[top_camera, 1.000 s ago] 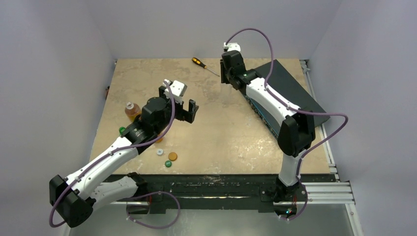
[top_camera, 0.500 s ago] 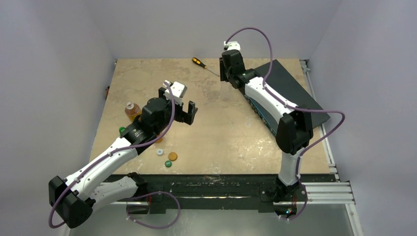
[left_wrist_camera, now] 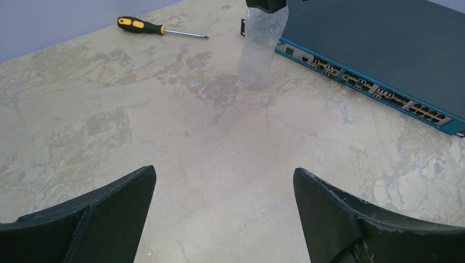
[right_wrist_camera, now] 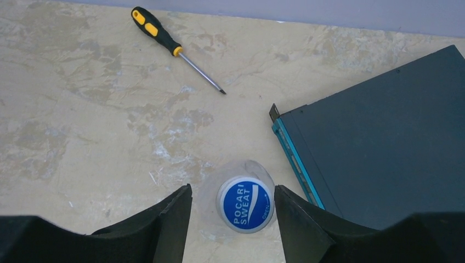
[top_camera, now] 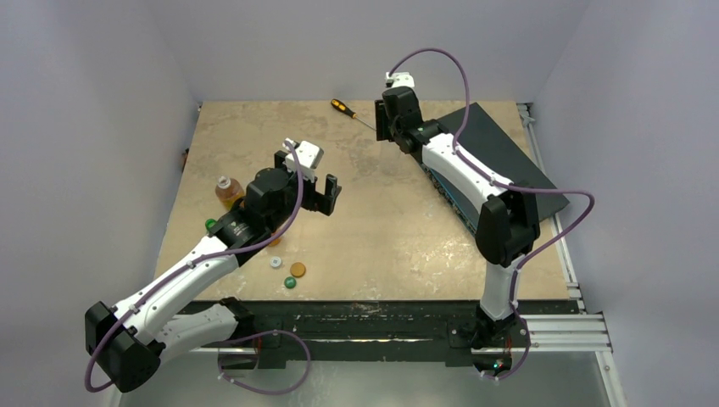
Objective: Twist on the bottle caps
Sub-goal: Place the plastic bottle at the center of the board.
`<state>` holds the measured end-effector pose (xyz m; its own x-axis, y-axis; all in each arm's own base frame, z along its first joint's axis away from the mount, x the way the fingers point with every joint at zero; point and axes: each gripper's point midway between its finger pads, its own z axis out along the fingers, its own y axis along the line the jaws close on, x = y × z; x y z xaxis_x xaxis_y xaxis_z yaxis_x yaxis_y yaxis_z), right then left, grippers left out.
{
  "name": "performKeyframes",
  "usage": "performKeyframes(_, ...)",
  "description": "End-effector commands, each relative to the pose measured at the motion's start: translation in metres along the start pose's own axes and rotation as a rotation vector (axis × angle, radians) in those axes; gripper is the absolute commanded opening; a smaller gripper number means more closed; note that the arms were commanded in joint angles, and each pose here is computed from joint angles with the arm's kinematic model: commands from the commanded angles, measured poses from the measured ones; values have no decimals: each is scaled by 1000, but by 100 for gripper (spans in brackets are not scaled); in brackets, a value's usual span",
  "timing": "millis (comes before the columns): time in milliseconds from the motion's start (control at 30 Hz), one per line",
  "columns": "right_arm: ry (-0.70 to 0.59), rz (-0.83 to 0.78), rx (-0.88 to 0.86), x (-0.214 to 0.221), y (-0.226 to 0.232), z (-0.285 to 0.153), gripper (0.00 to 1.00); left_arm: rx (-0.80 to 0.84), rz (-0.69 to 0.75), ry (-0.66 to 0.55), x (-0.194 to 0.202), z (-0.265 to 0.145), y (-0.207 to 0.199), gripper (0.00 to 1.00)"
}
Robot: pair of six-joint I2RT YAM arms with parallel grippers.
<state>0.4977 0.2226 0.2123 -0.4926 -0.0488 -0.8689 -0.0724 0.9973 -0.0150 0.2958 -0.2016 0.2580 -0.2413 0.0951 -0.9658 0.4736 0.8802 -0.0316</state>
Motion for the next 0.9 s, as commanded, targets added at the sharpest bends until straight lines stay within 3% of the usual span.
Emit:
performKeyframes(0, -54, 24, 8, -20, -4, -9, 62, 4, -22, -50, -22, 0, -1, 96)
performKeyframes(433, -57, 36, -11, -28, -6, -21, 77, -113, -81, -40, -25, -2, 17, 96)
performKeyframes(733, -45, 77, -63, -35, -4, -46, 99, -599, -245, 45, 9, -40, 92, 100)
performKeyframes(867, -51, 93, -86, -42, -6, -65, 99, -749, -302, 101, 37, -56, 117, 100)
